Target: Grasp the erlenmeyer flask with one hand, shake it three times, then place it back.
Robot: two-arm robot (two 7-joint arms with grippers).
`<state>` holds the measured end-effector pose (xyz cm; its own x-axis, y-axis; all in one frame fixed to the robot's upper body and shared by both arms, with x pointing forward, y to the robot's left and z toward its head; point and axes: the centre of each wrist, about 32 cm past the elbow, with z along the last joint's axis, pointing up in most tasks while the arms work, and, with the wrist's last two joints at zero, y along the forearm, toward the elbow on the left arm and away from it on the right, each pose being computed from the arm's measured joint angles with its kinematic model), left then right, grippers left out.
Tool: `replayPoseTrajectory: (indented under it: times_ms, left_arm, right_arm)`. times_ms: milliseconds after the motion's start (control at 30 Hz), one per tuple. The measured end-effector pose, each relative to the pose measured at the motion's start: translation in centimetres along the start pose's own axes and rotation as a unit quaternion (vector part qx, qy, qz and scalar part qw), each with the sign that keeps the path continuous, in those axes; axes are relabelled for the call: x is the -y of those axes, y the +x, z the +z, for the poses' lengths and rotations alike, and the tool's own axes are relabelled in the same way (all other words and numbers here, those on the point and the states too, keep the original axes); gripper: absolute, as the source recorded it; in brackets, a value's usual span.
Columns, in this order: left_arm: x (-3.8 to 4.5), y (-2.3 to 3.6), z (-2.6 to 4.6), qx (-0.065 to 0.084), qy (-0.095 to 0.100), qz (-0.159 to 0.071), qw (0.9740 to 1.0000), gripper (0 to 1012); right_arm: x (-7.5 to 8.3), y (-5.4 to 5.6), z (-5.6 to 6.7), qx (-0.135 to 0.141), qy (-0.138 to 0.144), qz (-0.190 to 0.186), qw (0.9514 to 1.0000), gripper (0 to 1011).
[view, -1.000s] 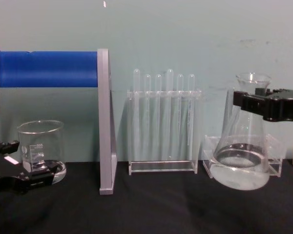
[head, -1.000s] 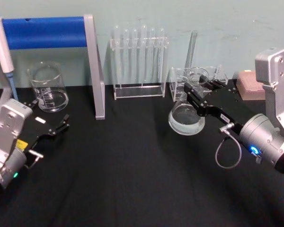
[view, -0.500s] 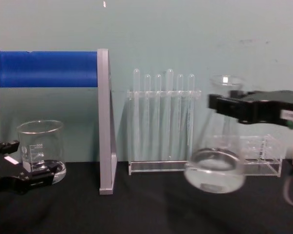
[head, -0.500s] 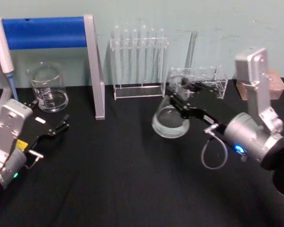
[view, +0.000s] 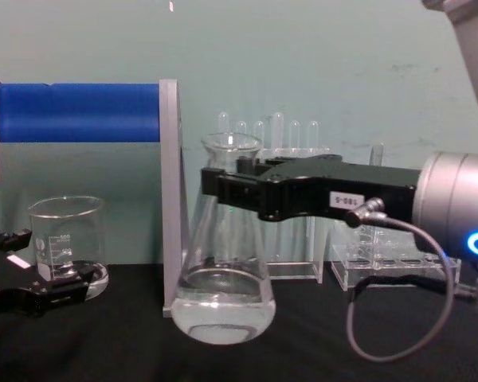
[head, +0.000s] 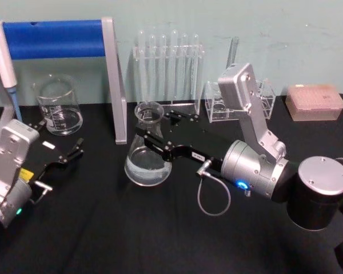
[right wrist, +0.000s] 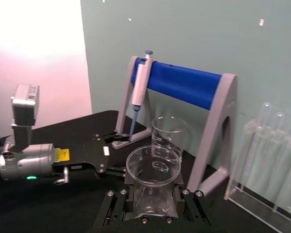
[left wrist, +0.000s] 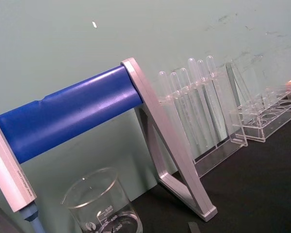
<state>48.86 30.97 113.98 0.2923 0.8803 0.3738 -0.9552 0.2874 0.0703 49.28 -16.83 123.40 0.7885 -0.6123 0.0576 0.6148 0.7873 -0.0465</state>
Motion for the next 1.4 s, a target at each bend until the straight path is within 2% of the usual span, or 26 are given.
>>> replayPoseTrajectory:
  times_ms: [200, 367, 400, 433, 533, 567, 633, 667, 700, 733, 867, 900, 1067, 1200, 1333, 1400]
  left_arm:
    - [0.0, 0.0, 0.0, 0.0, 0.0, 0.0, 1.0, 1001]
    - [0.0, 0.0, 0.0, 0.0, 0.0, 0.0, 1.0, 1001]
    - [0.0, 0.0, 0.0, 0.0, 0.0, 0.0, 1.0, 1001]
    - [0.0, 0.0, 0.0, 0.0, 0.0, 0.0, 1.0, 1001]
    - [0.0, 0.0, 0.0, 0.0, 0.0, 0.0, 1.0, 1001]
    - [0.0, 0.0, 0.0, 0.0, 0.0, 0.0, 1.0, 1001]
    - [0.0, 0.0, 0.0, 0.0, 0.0, 0.0, 1.0, 1001]
    - [0.0, 0.0, 0.0, 0.0, 0.0, 0.0, 1.0, 1000]
    - [0.0, 0.0, 0.0, 0.0, 0.0, 0.0, 1.0, 1001]
    - [0.0, 0.0, 0.0, 0.0, 0.0, 0.0, 1.0, 1001]
    - [0.0, 0.0, 0.0, 0.0, 0.0, 0.0, 1.0, 1001]
    - [0.0, 0.0, 0.0, 0.0, 0.0, 0.0, 1.0, 1001]
    - [0.0, 0.0, 0.0, 0.0, 0.0, 0.0, 1.0, 1001]
    - [0.0, 0.0, 0.0, 0.0, 0.0, 0.0, 1.0, 1001]
    - [0.0, 0.0, 0.0, 0.0, 0.0, 0.0, 1.0, 1001]
    - [0.0, 0.0, 0.0, 0.0, 0.0, 0.0, 1.0, 1001]
  right_arm:
    - [0.0, -0.1, -0.1, -0.002, 0.001, -0.004, 1.0, 453]
    - [0.9, -0.1, -0.2, -0.002, 0.005, -0.039, 0.9992, 453]
    - [1.4, -0.2, -0.1, -0.002, 0.008, -0.061, 0.9981, 453]
    - [2.0, -0.2, -0.2, -0.002, 0.011, -0.085, 0.9963, 453]
    - [3.0, -0.3, -0.2, -0.001, 0.013, -0.123, 0.9923, 453]
    - [3.7, -0.4, -0.3, -0.002, 0.013, -0.148, 0.9889, 453]
    - [4.4, -0.5, -0.3, -0.001, 0.014, -0.173, 0.9848, 453]
    - [5.0, -0.5, -0.3, -0.001, 0.012, -0.196, 0.9806, 453]
    - [5.4, -0.5, -0.3, 0.0, 0.011, -0.206, 0.9784, 453]
    - [6.1, -0.6, -0.4, 0.001, 0.009, -0.232, 0.9727, 453]
    - [7.1, -0.8, -0.3, 0.002, 0.006, -0.265, 0.9643, 453]
    - [7.4, -0.9, -0.4, 0.001, 0.004, -0.277, 0.9609, 453]
    - [7.9, -1.2, -0.4, 0.003, -0.001, -0.299, 0.9542, 453]
    - [7.6, -1.2, -0.4, 0.004, -0.002, -0.3, 0.9541, 453]
    - [6.7, -1.3, -0.4, 0.003, -0.001, -0.283, 0.9593, 453]
    - [5.9, -1.2, -0.4, 0.001, -0.001, -0.264, 0.9645, 453]
